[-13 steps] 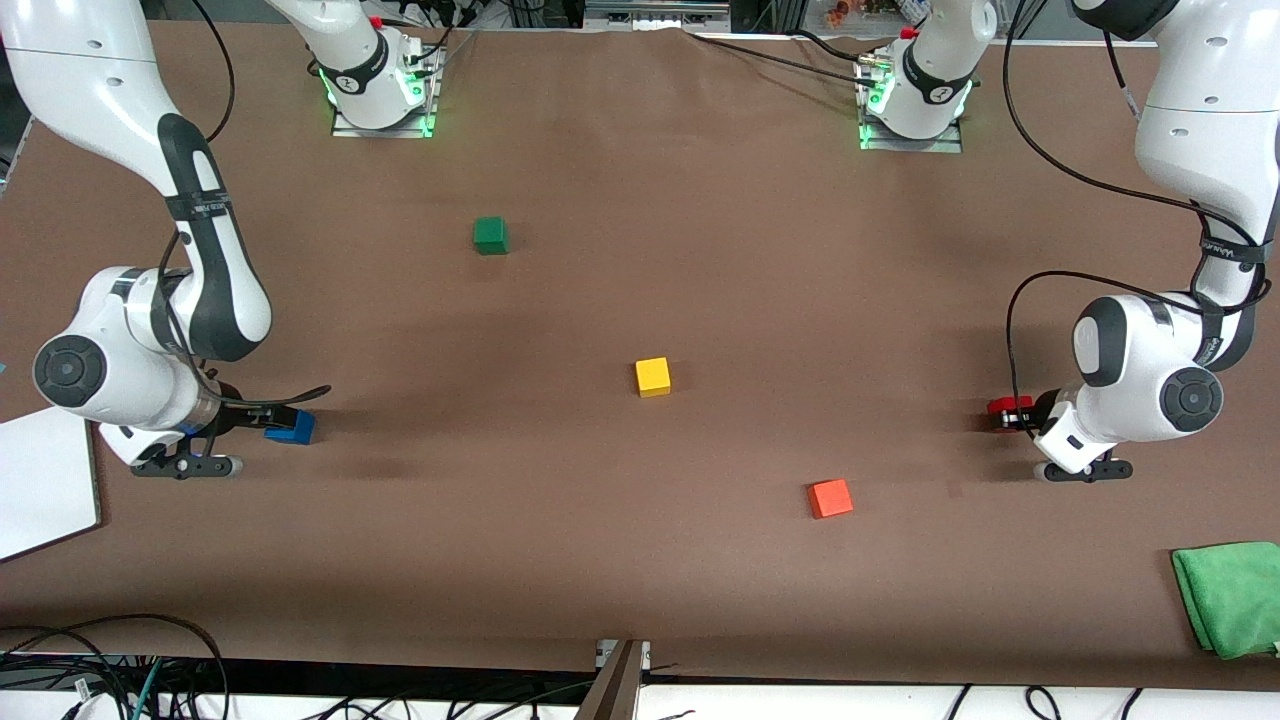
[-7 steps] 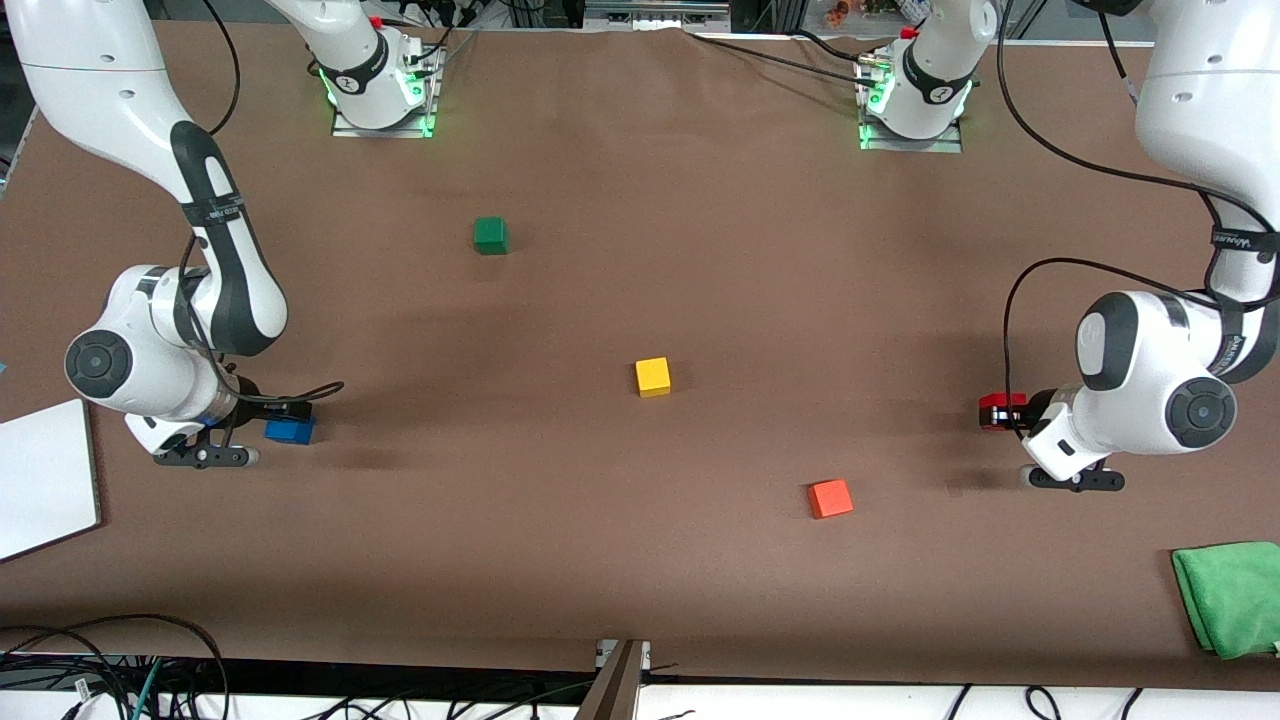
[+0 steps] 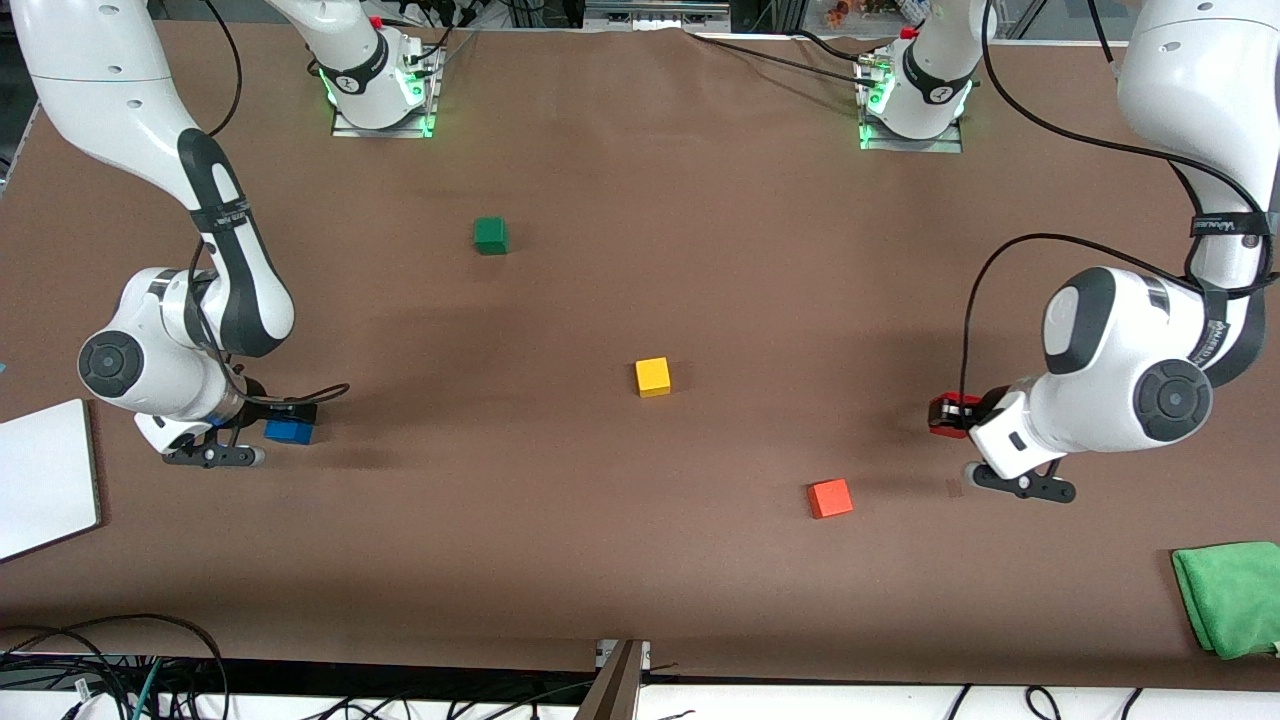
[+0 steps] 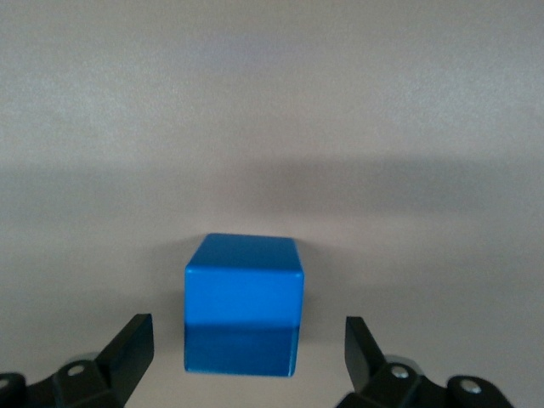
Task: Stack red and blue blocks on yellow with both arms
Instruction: 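Carry the red cube with the left gripper over the yellow cube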
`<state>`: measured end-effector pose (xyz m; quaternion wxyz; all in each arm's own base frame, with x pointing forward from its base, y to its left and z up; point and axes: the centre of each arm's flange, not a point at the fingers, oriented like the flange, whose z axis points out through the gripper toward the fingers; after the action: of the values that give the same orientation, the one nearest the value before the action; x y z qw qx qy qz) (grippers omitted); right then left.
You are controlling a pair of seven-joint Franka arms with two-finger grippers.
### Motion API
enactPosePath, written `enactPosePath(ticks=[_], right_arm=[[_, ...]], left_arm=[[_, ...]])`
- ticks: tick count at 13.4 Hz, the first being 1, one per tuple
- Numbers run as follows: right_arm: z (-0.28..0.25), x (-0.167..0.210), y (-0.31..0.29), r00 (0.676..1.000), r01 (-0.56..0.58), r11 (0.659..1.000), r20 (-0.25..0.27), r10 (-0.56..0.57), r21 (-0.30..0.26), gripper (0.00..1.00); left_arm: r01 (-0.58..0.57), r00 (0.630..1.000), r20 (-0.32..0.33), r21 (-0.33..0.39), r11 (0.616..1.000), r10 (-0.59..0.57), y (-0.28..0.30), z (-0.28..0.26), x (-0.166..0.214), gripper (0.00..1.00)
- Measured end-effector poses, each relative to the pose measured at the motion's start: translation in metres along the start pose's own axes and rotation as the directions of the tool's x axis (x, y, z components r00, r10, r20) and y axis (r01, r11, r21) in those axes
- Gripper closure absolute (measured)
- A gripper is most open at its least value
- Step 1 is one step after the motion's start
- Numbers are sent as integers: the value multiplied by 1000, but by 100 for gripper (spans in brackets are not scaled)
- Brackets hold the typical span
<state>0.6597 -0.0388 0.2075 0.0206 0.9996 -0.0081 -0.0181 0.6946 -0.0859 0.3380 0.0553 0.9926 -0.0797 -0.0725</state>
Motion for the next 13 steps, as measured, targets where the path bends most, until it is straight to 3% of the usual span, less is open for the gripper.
enactPosePath(ticks=[8, 11, 13], right_arm=[[3, 3, 1, 1000, -1, 1000, -24, 1, -2, 0], [4, 3, 1, 1000, -1, 1000, -25, 1, -2, 3], [4, 3, 1, 1000, -1, 1000, -26, 1, -2, 19]], left_arm=[[99, 995, -8, 5, 995, -99, 186, 17, -2, 44], [116, 993, 2, -51, 992, -116, 216, 36, 0, 44], [112, 994, -8, -100, 989, -113, 236, 47, 2, 44]])
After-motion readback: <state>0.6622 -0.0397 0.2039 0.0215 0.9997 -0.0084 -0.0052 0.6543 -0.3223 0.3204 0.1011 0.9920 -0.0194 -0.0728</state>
